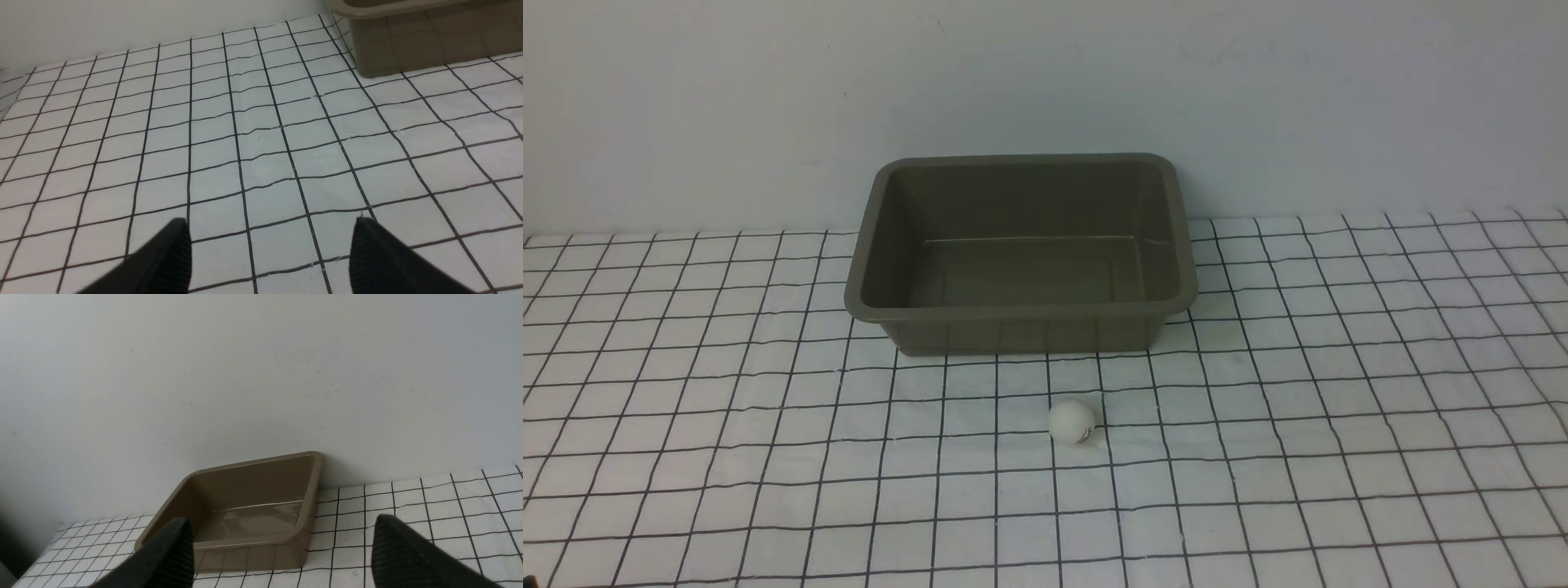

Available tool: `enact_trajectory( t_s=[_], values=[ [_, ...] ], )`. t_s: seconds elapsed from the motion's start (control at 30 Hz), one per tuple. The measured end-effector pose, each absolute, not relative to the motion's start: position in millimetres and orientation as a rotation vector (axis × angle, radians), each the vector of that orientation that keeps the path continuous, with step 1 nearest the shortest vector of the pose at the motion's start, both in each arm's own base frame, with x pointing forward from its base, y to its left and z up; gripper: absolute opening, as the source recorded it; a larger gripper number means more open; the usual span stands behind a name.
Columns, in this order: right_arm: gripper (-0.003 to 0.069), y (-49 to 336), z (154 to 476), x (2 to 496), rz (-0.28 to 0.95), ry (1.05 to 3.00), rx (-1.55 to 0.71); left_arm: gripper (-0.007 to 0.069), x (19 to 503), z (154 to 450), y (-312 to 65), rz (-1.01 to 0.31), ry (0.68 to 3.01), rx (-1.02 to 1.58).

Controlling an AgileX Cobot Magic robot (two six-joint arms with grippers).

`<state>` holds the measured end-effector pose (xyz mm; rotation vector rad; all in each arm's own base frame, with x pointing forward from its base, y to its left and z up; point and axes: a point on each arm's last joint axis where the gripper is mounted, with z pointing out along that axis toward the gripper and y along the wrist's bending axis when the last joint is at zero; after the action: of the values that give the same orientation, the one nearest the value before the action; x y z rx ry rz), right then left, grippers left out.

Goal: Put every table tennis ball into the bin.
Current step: Use the right arm to clamp the table tennis ball closest to it

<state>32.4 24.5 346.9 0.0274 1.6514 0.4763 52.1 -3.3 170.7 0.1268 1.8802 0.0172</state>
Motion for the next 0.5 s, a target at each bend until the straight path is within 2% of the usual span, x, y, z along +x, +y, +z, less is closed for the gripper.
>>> enact_trajectory(
  t_s=[0.5],
  values=[
    [0.0525,26.7,348.2,31.8,0.534,1.642,0.046,0.0468,52.1,170.7,-3.3,0.017,1.88,0.127]
  ],
)
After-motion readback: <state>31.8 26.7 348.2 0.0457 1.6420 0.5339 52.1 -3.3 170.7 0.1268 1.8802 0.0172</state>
